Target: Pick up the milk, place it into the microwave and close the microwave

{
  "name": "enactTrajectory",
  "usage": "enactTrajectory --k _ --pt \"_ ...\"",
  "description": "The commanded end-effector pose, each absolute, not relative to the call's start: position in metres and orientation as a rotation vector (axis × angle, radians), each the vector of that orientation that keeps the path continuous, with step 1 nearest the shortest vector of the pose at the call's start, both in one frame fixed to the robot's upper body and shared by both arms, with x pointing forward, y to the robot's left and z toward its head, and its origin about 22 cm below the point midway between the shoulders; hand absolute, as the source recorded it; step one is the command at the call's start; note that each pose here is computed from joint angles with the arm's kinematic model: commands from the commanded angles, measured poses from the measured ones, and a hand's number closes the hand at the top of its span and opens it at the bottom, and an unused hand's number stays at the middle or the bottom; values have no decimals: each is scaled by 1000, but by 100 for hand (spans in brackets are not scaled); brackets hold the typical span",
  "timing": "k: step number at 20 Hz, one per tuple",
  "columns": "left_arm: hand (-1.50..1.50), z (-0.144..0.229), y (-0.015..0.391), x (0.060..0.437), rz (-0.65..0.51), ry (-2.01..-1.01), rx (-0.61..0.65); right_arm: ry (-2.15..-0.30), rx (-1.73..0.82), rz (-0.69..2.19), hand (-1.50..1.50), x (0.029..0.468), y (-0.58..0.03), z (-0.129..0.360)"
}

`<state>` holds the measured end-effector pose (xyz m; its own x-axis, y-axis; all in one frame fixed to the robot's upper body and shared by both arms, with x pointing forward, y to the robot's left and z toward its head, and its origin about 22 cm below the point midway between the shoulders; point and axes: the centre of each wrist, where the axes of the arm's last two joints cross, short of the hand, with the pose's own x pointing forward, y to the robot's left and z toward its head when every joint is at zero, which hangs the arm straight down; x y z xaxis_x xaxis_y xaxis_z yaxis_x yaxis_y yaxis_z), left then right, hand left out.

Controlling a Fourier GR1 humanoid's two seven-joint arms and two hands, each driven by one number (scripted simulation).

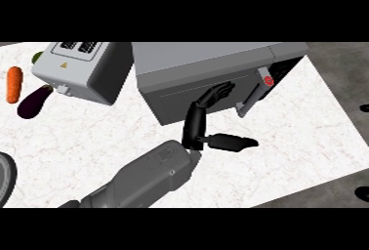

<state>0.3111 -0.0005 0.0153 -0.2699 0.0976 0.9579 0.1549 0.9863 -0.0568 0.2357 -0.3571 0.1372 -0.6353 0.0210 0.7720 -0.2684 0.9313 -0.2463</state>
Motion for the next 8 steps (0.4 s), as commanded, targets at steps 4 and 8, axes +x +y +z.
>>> enactTrajectory --k 4,8 --pt "-150 25 6 336 14 -1839 -97 -2194 250 394 -150 247 -370 139" --pt "-150 27 6 338 30 -1847 -97 -2201 282 379 -150 254 -375 144"
